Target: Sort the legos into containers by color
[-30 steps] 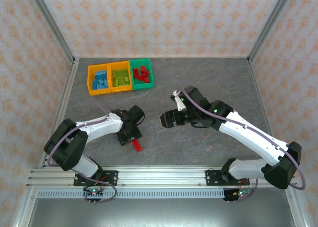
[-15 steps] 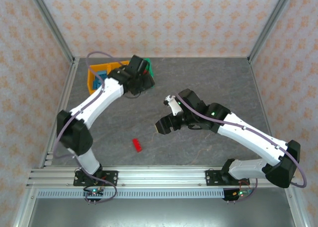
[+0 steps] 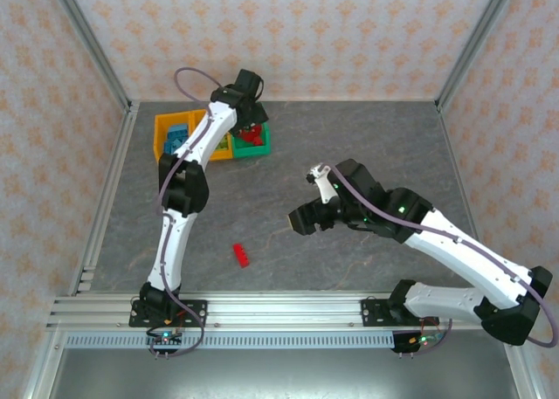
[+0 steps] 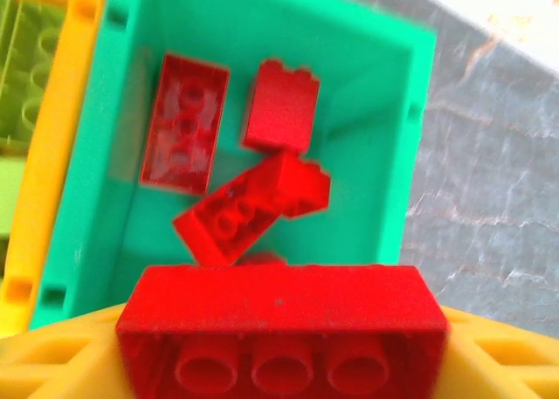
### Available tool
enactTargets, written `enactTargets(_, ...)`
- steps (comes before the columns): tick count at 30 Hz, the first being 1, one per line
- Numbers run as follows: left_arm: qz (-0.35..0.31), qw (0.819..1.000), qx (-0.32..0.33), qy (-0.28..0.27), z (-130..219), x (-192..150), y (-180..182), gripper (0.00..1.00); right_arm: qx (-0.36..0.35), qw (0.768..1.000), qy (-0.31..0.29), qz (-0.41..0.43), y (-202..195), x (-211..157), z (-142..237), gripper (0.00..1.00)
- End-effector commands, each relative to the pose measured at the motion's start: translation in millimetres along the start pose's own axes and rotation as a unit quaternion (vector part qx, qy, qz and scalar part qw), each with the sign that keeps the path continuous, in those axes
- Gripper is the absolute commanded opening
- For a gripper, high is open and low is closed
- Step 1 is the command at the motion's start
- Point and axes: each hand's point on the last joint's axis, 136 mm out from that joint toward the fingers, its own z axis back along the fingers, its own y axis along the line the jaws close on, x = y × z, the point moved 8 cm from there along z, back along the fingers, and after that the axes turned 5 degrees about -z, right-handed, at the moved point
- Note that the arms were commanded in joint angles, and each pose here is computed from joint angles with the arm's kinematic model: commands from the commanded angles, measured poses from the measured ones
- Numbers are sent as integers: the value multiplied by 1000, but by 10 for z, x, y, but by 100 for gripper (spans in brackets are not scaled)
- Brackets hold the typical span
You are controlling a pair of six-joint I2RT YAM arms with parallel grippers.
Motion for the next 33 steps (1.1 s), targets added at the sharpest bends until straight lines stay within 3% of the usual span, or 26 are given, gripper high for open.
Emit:
enactTargets(1, -2, 1000, -1, -7, 270, 144, 52, 81, -26, 1000, -6, -2, -35, 13, 33, 86)
enactTargets(6, -8, 1000, -25, -1, 669, 122, 57, 86, -25, 1000, -2, 10, -15, 68, -65, 86)
enactTargets(9, -19, 999, -33, 6, 1098, -67, 118, 86, -23, 1000, 3, 18, 1, 106, -136, 86)
enactTargets(18, -5, 997, -33, 74, 1970, -1579, 746, 85, -13, 1000, -17, 4, -16, 123, -347, 87)
enactTargets(24, 22, 991, -25, 131, 1939, -2494, 1130, 85, -1, 1000, -7, -6, -27, 61, -439, 87)
enactTargets(29, 22, 975, -32, 219, 1609, -2984, 1186, 84, 1, 1000, -10, -12, -24, 66, -447, 87)
enactTargets(33, -2, 964, 15, 264, 1336, -3163, 1210, 84, -4, 1000, -8, -16, -37, 53, -450, 87)
